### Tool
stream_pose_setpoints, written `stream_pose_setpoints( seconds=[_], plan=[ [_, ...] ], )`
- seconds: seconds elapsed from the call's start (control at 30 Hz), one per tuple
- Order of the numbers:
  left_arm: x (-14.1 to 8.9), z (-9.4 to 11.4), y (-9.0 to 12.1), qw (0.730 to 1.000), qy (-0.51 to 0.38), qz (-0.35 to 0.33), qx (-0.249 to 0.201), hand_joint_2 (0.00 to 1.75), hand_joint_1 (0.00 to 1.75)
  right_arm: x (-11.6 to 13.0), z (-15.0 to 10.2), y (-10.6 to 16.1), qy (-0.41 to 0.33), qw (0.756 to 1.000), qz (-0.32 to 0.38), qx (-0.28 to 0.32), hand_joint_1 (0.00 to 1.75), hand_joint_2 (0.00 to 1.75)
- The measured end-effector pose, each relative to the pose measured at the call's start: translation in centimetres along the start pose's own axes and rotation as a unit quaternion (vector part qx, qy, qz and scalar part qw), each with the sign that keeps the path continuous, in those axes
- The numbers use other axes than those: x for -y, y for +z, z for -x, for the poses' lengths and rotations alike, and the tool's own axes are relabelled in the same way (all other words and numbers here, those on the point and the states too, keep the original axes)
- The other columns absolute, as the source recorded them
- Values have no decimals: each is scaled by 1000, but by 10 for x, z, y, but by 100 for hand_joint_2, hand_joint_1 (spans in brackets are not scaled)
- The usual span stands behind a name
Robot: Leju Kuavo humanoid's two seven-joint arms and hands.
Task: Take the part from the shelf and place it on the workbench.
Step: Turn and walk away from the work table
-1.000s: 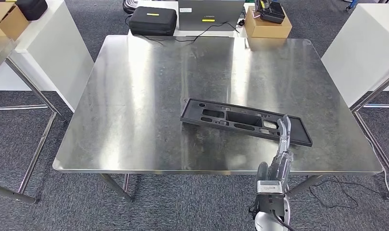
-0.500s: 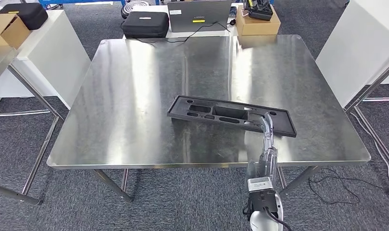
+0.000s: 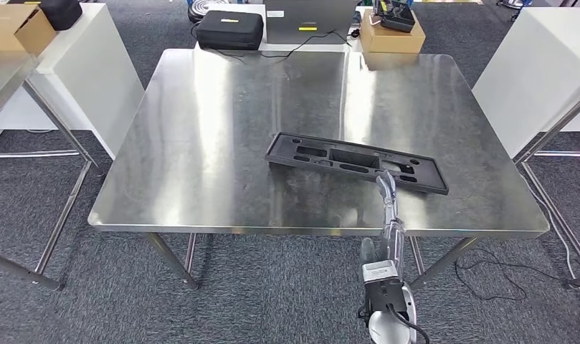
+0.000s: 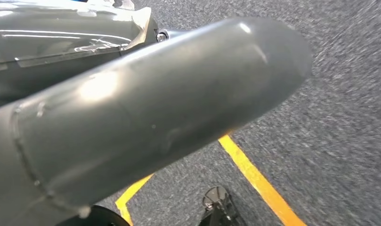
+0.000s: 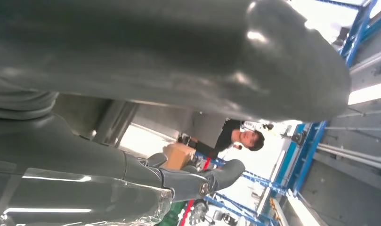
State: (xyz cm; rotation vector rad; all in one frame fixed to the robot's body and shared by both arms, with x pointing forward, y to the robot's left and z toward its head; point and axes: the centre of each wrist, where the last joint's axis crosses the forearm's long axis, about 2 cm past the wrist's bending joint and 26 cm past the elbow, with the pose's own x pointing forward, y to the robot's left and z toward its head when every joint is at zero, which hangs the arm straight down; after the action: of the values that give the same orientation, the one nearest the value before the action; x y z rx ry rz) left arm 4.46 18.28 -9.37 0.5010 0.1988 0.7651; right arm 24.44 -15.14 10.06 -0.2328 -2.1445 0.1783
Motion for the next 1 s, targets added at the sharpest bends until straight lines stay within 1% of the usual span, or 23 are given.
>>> stream_pose_setpoints(
  seconds=[0.17,0.43,0.57,0.83,1.0],
  plan=[
    [0,1,0,1000,4,2,3,0,0,3,10,5,3,1000,-7,-13,0,0],
    [1,2,1,1000,6,4,2,0,0,4,14,3,8,1000,-12,-12,0,0],
    [0,1,0,1000,7,3,1,0,0,3,15,4,8,1000,-14,-14,0,175],
    [1,0,1,1000,12,7,7,0,0,4,20,8,8,1000,2,-23,0,175],
    [1,-2,0,999,14,27,19,0,0,8,16,10,31,999,12,-38,0,175]
  ],
)
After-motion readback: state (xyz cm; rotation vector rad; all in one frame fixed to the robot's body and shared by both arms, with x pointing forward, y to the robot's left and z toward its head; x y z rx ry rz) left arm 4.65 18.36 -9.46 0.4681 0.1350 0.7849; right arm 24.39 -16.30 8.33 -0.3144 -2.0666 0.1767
